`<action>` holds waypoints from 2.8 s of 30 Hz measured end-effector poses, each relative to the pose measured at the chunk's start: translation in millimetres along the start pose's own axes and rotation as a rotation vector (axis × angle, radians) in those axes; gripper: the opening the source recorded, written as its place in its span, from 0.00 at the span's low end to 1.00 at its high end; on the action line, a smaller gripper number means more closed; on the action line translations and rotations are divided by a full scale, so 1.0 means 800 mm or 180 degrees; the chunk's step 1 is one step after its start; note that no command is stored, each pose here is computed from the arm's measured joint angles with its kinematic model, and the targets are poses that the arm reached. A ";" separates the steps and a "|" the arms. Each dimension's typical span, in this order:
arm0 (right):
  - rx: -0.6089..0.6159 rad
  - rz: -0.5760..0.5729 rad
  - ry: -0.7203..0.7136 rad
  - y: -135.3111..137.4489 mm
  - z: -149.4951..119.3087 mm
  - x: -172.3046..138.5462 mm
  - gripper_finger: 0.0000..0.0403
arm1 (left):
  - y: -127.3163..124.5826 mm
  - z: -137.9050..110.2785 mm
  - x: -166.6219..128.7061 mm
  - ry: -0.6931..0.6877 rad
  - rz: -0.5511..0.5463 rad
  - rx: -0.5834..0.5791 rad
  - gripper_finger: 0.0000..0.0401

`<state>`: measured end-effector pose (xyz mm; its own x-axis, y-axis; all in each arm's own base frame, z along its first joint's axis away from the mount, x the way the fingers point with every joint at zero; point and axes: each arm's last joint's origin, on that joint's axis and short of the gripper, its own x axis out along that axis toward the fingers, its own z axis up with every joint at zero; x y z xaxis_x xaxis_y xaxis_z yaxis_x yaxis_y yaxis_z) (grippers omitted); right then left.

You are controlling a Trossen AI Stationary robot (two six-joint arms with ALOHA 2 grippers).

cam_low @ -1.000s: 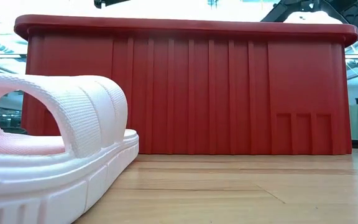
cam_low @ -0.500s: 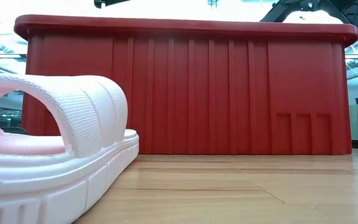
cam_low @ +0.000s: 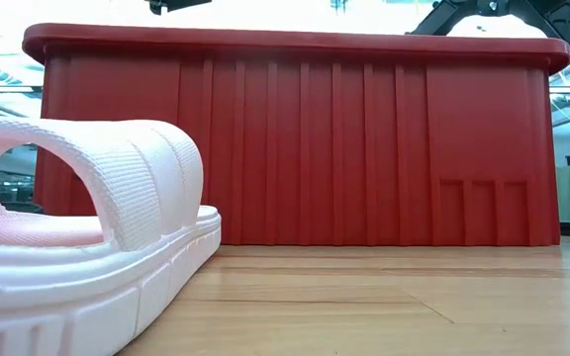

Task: Pick and place slides into bin
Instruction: Put the right pink slide into the red container

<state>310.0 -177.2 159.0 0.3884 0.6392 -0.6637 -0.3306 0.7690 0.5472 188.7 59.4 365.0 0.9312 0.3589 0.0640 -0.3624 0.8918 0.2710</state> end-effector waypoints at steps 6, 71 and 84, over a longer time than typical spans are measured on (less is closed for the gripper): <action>0.0039 0.0023 0.0023 0.002 0.001 0.002 0.01 | 0.000 -0.001 0.000 0.0015 -0.0004 0.0001 0.63; 0.0443 -0.0376 0.0233 0.000 0.007 0.008 0.42 | -0.001 -0.004 0.000 0.0095 -0.0002 -0.0042 0.63; 0.0473 -0.0070 -0.0046 0.005 0.016 0.014 0.42 | -0.001 -0.004 0.000 0.0095 -0.0003 -0.0035 0.63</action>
<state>323.9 -166.8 160.1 0.4069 0.6214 -0.6696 -0.1912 0.7747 0.6027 188.9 59.6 362.1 0.9299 0.3661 0.0350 -0.3621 0.8950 0.2604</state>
